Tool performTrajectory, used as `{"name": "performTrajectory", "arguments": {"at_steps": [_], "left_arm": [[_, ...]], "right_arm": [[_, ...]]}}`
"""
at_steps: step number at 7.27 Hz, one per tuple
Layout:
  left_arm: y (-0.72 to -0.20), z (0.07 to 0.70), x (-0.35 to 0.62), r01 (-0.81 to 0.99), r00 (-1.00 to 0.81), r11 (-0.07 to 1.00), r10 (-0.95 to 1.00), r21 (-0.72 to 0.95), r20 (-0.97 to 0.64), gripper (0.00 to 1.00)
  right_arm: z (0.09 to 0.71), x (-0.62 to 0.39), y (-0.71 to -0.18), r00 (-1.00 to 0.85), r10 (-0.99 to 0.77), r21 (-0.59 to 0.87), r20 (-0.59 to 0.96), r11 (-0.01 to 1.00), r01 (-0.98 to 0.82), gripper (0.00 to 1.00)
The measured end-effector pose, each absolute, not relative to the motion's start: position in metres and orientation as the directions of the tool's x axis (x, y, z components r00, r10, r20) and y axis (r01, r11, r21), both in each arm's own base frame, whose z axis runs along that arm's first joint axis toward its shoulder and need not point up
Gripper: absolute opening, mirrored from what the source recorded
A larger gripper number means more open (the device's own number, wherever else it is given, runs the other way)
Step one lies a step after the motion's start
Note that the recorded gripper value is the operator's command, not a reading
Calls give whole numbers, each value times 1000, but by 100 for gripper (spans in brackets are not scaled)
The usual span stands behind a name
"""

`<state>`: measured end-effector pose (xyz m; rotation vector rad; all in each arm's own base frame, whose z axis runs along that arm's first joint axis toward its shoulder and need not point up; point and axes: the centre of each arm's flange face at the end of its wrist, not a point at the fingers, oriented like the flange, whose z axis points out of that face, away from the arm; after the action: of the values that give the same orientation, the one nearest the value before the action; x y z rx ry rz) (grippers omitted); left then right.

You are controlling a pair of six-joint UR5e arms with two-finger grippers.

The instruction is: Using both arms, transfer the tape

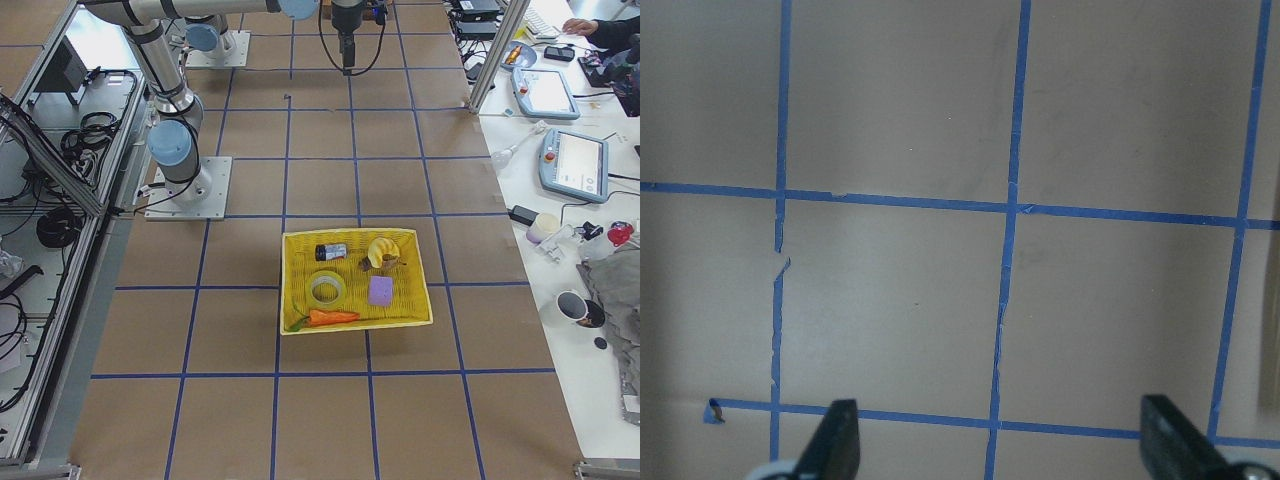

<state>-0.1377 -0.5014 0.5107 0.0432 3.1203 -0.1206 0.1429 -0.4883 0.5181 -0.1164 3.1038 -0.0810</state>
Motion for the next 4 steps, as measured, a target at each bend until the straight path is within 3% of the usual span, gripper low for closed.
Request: {"name": "performTrajectory", "arguments": {"at_steps": [4], "left_arm": [[-501,511,-138,28,-1000,997,27,-77,-15,100]], "right_arm": [[517,142,-488,-997,-78,-51,-22,996,-77,100]]}}
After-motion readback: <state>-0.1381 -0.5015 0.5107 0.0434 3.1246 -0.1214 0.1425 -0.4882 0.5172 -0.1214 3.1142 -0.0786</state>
